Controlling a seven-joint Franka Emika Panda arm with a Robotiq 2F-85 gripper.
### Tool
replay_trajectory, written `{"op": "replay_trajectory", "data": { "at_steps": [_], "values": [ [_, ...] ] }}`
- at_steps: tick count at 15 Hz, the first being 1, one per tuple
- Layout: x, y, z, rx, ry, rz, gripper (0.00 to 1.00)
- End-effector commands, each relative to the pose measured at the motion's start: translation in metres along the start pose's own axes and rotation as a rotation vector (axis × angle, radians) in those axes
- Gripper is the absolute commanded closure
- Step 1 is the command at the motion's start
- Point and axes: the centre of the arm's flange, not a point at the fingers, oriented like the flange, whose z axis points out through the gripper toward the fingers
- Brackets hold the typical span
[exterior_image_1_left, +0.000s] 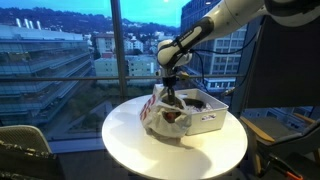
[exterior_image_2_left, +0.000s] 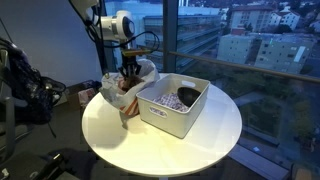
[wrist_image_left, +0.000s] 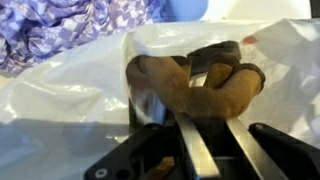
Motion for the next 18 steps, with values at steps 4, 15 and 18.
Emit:
{"op": "replay_trajectory", "data": {
  "at_steps": [4, 15, 18],
  "values": [
    [-0.052, -0.041, -0.084, -0.023, 0.004, 0.030, 0.96],
    [-0.164, -0.022, -0.128, -0.330, 0.207, 0.324, 0.96],
    [-0.191, 0.000, -0.102, -0.361, 0.088, 0.405, 0.96]
  ]
}}
